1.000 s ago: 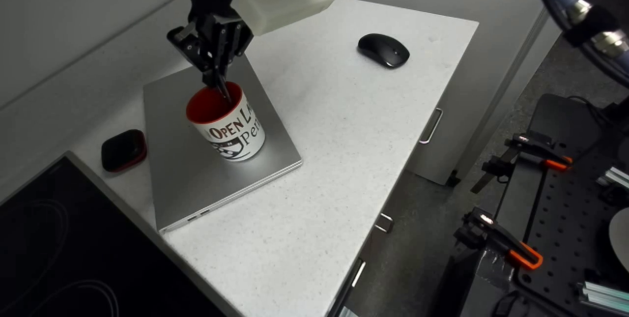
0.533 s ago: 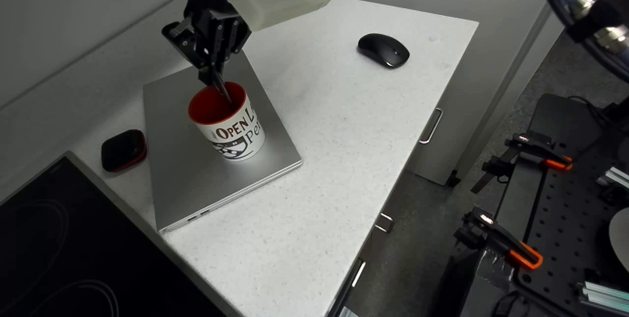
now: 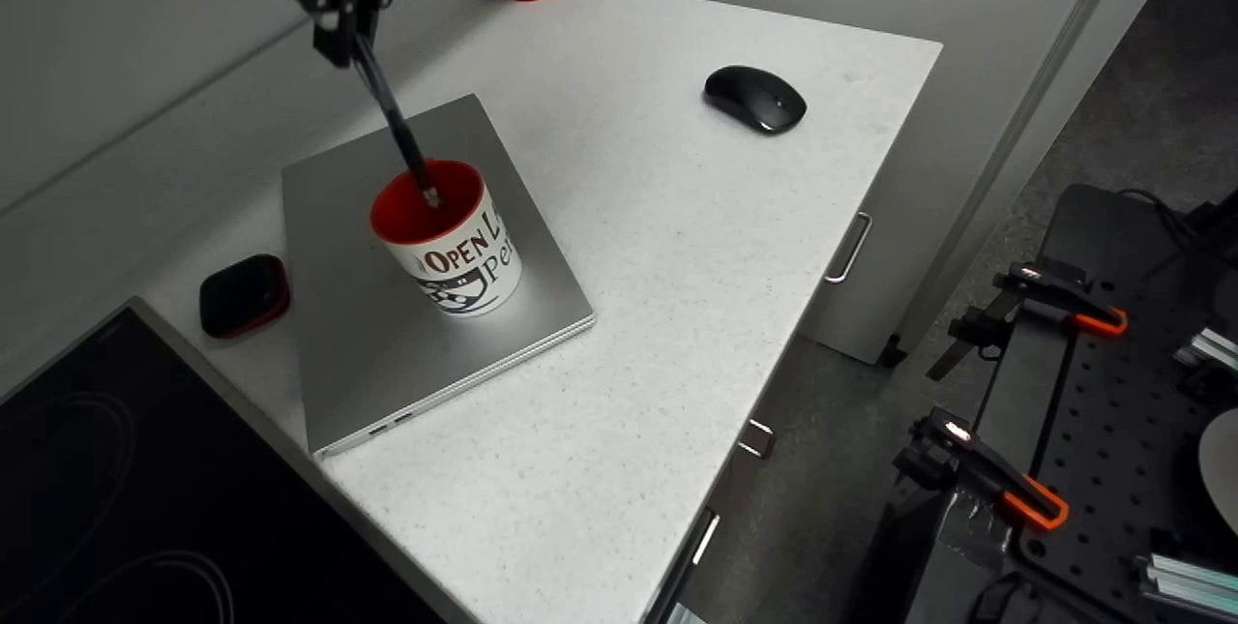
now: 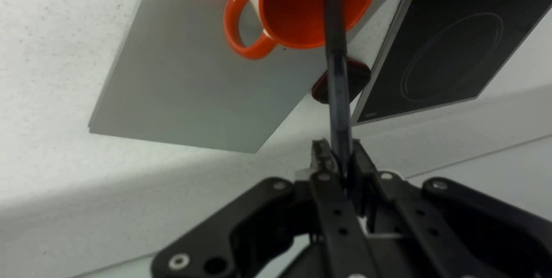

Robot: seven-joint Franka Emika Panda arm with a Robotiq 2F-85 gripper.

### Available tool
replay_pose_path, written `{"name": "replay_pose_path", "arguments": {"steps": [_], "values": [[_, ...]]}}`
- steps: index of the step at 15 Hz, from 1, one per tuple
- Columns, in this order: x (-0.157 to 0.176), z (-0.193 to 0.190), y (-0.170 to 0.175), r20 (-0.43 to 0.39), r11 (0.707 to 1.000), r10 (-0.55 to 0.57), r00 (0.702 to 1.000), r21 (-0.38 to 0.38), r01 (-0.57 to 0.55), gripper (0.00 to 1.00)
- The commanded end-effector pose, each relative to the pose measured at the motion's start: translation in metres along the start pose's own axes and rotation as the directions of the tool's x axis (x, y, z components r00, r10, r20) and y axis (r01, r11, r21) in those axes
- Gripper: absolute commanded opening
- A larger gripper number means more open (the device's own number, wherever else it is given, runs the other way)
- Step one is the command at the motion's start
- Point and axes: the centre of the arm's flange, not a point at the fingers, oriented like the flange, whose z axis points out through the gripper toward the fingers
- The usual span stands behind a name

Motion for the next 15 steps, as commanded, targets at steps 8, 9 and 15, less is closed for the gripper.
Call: {"name": "replay_pose_path", "arguments": {"steps": [8,9,15], "values": [[-0.060,-0.039,0.083,0.196,0.940,0.062,0.979,-0.341,0.008,0.00],[-0.066,-0.029,0.091,0.240,0.927,0.086,0.967,-0.374,0.010,0.00],[-0.078,0.034,0.123,0.327,0.908,0.201,0.923,-0.415,-0.051,0.00]]}}
